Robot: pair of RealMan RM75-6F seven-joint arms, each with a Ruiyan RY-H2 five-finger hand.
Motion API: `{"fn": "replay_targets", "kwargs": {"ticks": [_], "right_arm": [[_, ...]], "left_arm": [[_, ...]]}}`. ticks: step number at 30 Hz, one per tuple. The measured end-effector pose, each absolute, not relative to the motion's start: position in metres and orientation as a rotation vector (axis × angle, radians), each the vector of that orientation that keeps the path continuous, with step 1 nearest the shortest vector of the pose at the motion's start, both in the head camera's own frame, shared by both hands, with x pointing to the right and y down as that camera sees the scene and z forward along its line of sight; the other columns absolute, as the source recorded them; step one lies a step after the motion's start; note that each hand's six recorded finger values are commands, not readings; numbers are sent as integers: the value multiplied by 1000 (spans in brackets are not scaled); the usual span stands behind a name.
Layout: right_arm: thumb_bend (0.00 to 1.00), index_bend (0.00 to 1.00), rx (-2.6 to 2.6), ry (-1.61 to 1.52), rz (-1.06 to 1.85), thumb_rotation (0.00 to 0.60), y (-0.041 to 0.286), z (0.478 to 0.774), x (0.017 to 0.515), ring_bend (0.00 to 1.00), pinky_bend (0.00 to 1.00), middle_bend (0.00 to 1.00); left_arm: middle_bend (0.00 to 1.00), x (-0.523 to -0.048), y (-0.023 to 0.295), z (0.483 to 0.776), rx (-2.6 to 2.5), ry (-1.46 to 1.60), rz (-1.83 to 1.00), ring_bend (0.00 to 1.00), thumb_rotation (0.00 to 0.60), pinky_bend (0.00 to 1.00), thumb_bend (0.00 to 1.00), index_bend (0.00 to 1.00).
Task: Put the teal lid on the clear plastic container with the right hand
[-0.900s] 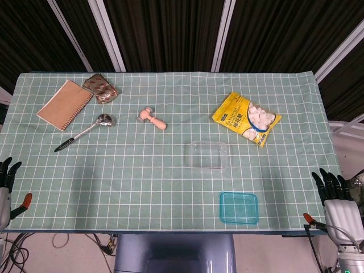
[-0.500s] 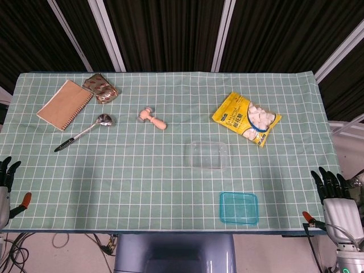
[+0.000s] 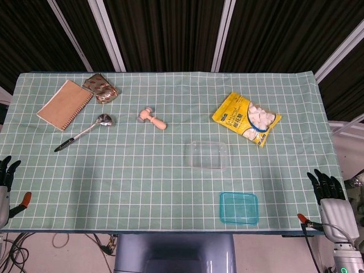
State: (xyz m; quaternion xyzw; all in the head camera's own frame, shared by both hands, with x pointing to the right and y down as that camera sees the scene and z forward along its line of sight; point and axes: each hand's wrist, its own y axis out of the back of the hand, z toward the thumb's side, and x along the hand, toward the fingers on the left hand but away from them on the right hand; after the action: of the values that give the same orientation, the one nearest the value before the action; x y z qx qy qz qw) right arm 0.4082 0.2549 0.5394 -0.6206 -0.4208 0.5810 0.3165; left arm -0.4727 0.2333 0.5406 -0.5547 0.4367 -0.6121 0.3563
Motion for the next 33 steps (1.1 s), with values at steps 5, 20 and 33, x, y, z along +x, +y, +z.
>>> {"fn": "replay_targets", "kwargs": {"ticks": [5, 20, 33], "right_arm": [[167, 0, -1741, -1078, 1568, 600, 249, 544, 404, 0, 0, 0], [128, 0, -1769, -645, 1773, 600, 225, 565, 358, 0, 0, 0], [129, 0, -1840, -511, 1850, 600, 240, 606, 293, 0, 0, 0]], "left_arm": [[0, -473, 232, 541, -1427, 1129, -1578, 0, 600, 0, 313, 105], [0, -472, 233, 542, -1431, 1125, -1589, 0, 600, 0, 313, 104], [0, -473, 233, 544, -1437, 1119, -1603, 0, 600, 0, 313, 105]]}}
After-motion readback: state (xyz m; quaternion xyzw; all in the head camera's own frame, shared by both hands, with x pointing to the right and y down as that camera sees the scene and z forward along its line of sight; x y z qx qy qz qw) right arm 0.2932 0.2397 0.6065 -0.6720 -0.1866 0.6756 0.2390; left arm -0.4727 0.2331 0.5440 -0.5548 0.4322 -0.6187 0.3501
